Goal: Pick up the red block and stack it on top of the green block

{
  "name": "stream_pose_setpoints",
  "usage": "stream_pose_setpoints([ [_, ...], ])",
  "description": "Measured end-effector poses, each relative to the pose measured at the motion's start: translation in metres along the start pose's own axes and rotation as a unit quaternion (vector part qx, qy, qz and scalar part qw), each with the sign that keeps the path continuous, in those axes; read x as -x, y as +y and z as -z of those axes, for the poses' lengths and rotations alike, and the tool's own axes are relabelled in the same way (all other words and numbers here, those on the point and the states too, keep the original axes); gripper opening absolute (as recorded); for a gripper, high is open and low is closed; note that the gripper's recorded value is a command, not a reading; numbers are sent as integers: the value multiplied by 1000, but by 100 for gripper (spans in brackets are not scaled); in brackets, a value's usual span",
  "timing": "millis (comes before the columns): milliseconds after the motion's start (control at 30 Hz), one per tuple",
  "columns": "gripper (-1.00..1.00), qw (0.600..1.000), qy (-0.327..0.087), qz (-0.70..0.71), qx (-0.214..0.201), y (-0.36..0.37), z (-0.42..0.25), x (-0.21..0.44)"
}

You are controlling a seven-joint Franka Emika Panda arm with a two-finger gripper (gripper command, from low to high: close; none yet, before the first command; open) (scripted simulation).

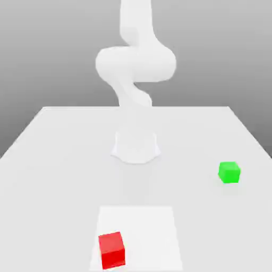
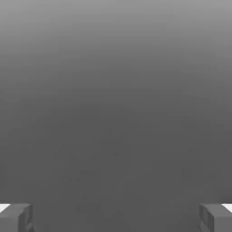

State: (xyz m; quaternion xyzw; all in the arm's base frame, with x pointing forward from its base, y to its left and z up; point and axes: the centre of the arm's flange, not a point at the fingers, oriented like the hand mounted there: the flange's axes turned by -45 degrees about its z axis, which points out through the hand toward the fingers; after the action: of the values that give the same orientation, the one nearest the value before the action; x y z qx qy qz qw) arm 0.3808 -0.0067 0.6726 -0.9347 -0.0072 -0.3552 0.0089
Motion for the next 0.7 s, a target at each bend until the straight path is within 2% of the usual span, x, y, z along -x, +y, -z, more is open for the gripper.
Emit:
stream_pose_setpoints([
  [333, 0, 988, -146, 42, -31, 22, -197, 49],
  [700, 0, 949, -299, 92, -39, 44, -362, 181],
])
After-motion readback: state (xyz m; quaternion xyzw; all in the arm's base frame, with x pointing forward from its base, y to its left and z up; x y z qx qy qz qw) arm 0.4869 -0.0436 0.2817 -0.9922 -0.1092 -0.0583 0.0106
